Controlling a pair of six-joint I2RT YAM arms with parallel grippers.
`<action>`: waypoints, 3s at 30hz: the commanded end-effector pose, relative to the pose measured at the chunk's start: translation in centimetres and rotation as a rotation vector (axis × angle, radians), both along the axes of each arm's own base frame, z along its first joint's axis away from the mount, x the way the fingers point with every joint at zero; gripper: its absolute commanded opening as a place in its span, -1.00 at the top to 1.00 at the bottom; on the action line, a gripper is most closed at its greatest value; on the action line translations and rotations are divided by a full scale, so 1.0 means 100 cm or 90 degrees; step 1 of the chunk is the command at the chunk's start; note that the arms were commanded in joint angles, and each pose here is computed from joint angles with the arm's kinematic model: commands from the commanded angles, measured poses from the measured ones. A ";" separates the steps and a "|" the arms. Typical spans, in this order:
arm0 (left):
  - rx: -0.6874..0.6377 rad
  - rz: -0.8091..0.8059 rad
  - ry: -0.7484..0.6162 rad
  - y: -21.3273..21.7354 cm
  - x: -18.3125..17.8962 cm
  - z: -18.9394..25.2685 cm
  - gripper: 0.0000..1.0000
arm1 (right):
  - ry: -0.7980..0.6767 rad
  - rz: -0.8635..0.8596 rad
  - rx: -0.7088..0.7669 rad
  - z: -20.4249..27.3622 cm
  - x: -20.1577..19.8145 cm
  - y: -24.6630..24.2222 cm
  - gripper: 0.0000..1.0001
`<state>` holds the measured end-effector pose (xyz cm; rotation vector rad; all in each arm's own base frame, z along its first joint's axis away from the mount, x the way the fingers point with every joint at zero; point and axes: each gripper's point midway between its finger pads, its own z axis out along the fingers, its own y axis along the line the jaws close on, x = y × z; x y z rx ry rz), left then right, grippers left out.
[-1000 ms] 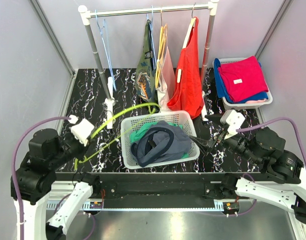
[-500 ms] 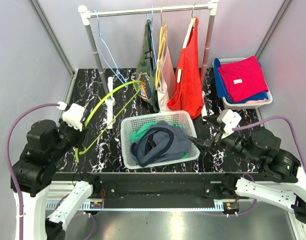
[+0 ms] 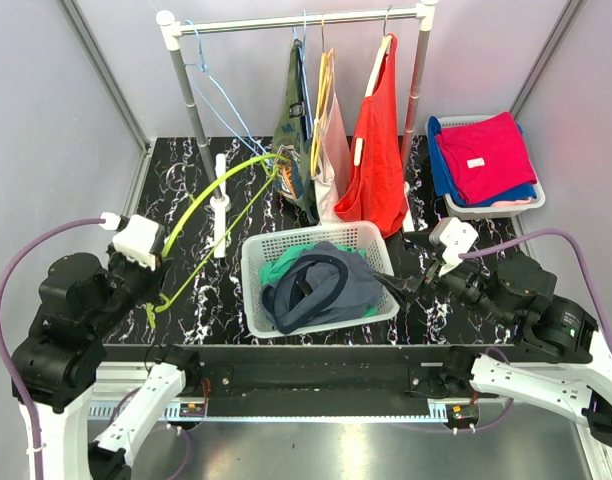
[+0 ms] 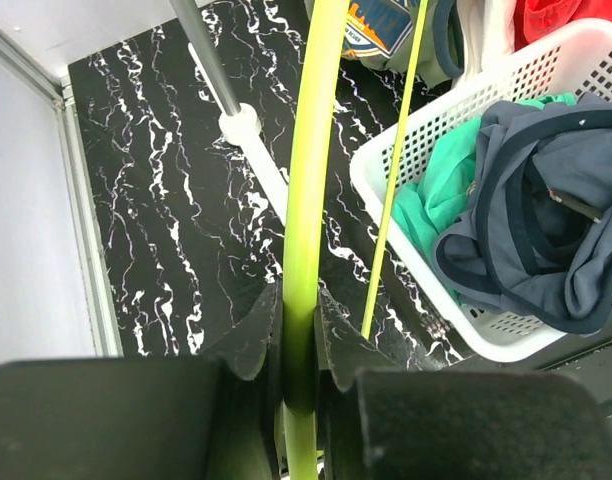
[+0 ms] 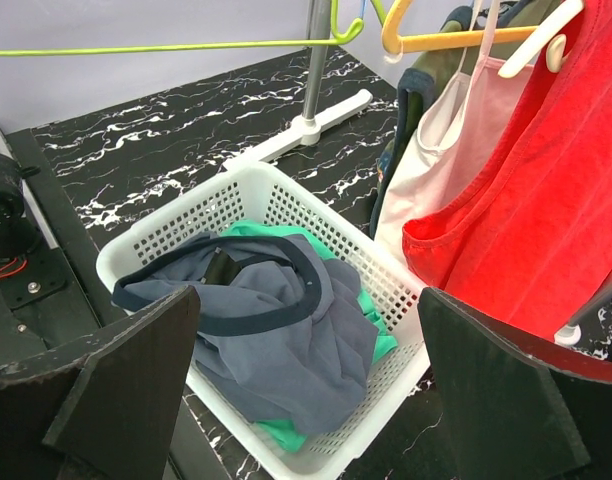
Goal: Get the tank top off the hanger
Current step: Place the hanger at the clothesline.
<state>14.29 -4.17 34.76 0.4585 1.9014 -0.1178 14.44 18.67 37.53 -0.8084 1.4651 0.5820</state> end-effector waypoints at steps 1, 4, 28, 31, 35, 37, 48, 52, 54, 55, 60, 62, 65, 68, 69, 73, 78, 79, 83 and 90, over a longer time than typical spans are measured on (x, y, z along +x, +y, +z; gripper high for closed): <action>-0.011 0.039 -0.063 0.010 0.002 0.027 1.00 | -0.004 -0.011 0.025 0.012 0.003 0.001 -0.99; -0.001 0.078 -0.059 0.020 0.004 0.027 1.00 | -0.006 -0.012 0.030 0.016 0.002 -0.001 -1.00; -0.054 0.112 -0.050 0.034 -0.053 0.043 1.00 | 0.012 -0.003 0.011 0.001 0.001 0.002 -1.00; -0.053 0.111 -0.047 0.034 -0.055 0.045 1.00 | 0.013 -0.003 0.011 0.000 0.000 0.002 -1.00; -0.042 0.114 -0.029 0.036 -0.060 0.032 1.00 | 0.013 -0.005 0.009 -0.001 0.000 0.000 -1.00; -0.035 0.117 -0.023 0.038 -0.061 0.026 1.00 | 0.012 -0.005 0.010 -0.001 0.000 0.000 -0.99; -0.080 0.054 -0.091 0.024 -0.086 0.074 1.00 | 0.025 0.005 0.012 -0.002 -0.001 0.005 -1.00; -0.098 0.048 -0.102 0.017 -0.082 0.085 1.00 | 0.028 0.008 0.012 -0.002 -0.002 0.006 -1.00; -0.102 0.046 -0.093 0.011 -0.067 0.084 1.00 | 0.029 0.009 0.012 -0.001 -0.002 0.006 -0.99; -0.103 0.051 -0.087 0.010 -0.059 0.084 1.00 | 0.030 0.009 0.014 0.000 -0.002 0.007 -0.99; -0.088 0.102 -0.092 0.015 -0.001 0.088 1.00 | 0.030 0.008 0.020 0.003 -0.002 0.006 -0.99; -0.078 0.123 -0.087 0.017 0.025 0.093 1.00 | 0.033 0.009 0.018 0.001 -0.002 0.007 -0.99; -0.075 0.117 -0.095 0.013 0.050 0.107 1.00 | 0.036 0.007 0.019 0.001 -0.002 0.007 -1.00; -0.082 0.107 -0.102 0.007 0.068 0.122 1.00 | 0.039 0.009 0.016 0.000 -0.002 0.009 -0.99; -0.083 0.104 -0.103 0.005 0.072 0.126 1.00 | 0.040 0.008 0.015 -0.001 -0.001 0.010 -1.00; -0.091 0.098 -0.101 -0.001 0.091 0.136 1.00 | 0.043 0.009 0.010 -0.004 0.000 0.012 -1.00; -0.091 0.093 -0.111 -0.014 0.100 0.144 1.00 | 0.048 0.010 0.005 -0.010 0.001 0.016 -0.99; -0.089 0.097 -0.111 -0.016 0.106 0.145 1.00 | 0.047 0.011 0.006 -0.010 0.001 0.017 -1.00; -0.083 0.101 -0.116 -0.022 0.125 0.155 1.00 | 0.050 0.014 0.004 -0.011 0.002 0.020 -1.00; 0.003 0.116 -0.104 -0.040 0.173 0.147 1.00 | 0.057 0.015 0.018 -0.006 0.001 0.020 -1.00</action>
